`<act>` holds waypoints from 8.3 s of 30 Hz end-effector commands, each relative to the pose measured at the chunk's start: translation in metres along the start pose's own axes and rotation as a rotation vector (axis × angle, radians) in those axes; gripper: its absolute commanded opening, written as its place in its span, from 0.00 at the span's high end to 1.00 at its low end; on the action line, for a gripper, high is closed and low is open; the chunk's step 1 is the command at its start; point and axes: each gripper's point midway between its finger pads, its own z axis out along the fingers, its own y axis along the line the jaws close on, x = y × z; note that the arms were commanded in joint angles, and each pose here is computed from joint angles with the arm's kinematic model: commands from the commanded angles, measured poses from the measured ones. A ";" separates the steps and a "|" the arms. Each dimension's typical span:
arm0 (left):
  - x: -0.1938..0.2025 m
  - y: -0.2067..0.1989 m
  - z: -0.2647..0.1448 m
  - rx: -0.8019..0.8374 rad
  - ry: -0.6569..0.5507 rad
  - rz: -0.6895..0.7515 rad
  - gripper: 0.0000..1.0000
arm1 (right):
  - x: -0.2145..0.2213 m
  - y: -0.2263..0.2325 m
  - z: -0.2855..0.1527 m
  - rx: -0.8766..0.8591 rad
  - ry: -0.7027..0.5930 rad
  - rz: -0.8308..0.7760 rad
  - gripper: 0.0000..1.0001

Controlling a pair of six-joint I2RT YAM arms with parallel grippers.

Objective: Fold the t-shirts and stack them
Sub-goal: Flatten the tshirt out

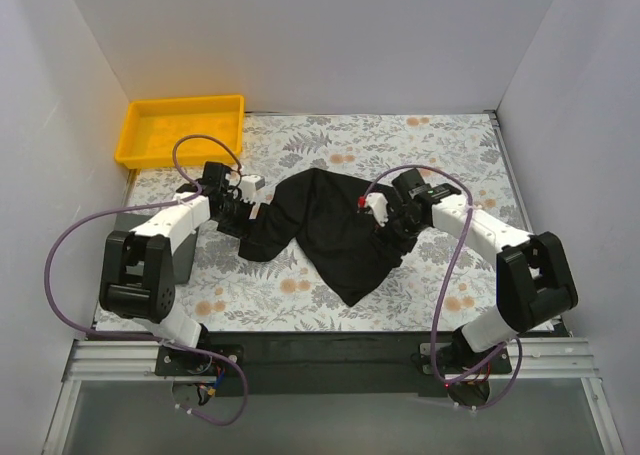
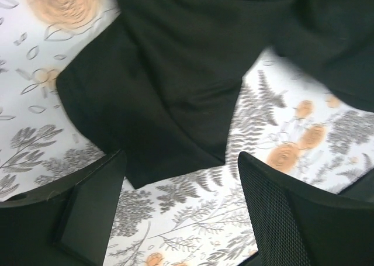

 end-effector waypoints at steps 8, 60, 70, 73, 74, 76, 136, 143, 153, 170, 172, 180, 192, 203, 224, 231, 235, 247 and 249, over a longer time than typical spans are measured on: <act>0.014 0.033 0.019 -0.150 0.087 -0.006 0.37 | -0.012 0.014 0.049 0.041 0.101 -0.166 0.27; 0.028 -0.056 -0.051 0.155 0.097 0.219 0.42 | 0.079 -0.044 0.027 0.161 0.272 -0.165 0.68; 0.042 -0.048 -0.045 0.176 0.015 0.832 0.51 | 0.059 -0.036 0.006 0.186 0.210 -0.157 0.99; 0.042 -0.046 -0.039 0.193 0.030 0.867 0.51 | 0.043 -0.036 -0.006 0.212 0.161 -0.149 0.99; 0.039 -0.047 -0.039 0.207 0.032 0.875 0.51 | 0.042 -0.034 -0.009 0.209 0.157 -0.147 0.99; 0.049 -0.048 -0.036 0.250 0.070 0.903 0.51 | 0.036 -0.034 -0.013 0.215 0.142 -0.144 0.99; -0.078 -0.101 -0.113 0.437 -0.213 -0.386 1.00 | -0.018 -0.118 -0.153 0.575 -0.068 -0.140 0.99; -0.179 -0.119 -0.222 0.394 -0.573 -0.477 1.00 | -0.101 -0.120 -0.262 0.782 -0.330 -0.203 0.99; -0.197 -0.168 -0.378 0.290 -1.086 -0.202 1.00 | -0.141 -0.053 -0.410 1.085 -0.680 -0.301 0.99; -0.190 -0.197 -0.495 0.211 -1.504 -0.087 1.00 | -0.148 0.010 -0.516 1.359 -0.951 -0.433 0.99; -0.198 -0.183 -0.485 0.169 -1.486 -0.122 1.00 | -0.148 0.000 -0.502 1.340 -0.920 -0.430 0.99; -0.227 -0.155 -0.460 0.139 -1.423 -0.217 1.00 | -0.169 -0.023 -0.496 1.321 -0.937 -0.422 0.99; -0.186 -0.192 -0.508 0.148 -1.544 -0.103 1.00 | -0.153 0.024 -0.527 1.364 -1.042 -0.453 0.99; -0.111 -0.241 -0.569 0.129 -1.710 0.051 1.00 | -0.115 0.104 -0.573 1.466 -1.204 -0.531 0.99; -0.185 -0.134 -0.441 -0.037 -1.418 -0.199 1.00 | -0.145 -0.014 -0.412 1.199 -0.939 -0.582 0.99; -0.196 -0.058 -0.275 -0.003 -1.127 -0.364 1.00 | -0.124 -0.091 -0.276 1.033 -0.745 -0.553 0.99; -0.203 -0.009 -0.189 -0.029 -1.011 -0.463 1.00 | -0.116 -0.136 -0.207 0.940 -0.632 -0.522 0.99; -0.261 0.088 -0.031 -0.114 -0.816 -0.552 1.00 | -0.102 -0.243 -0.080 0.789 -0.363 -0.455 0.99; -0.262 0.094 -0.024 -0.122 -0.810 -0.563 1.00 | -0.107 -0.254 -0.076 0.790 -0.355 -0.458 0.99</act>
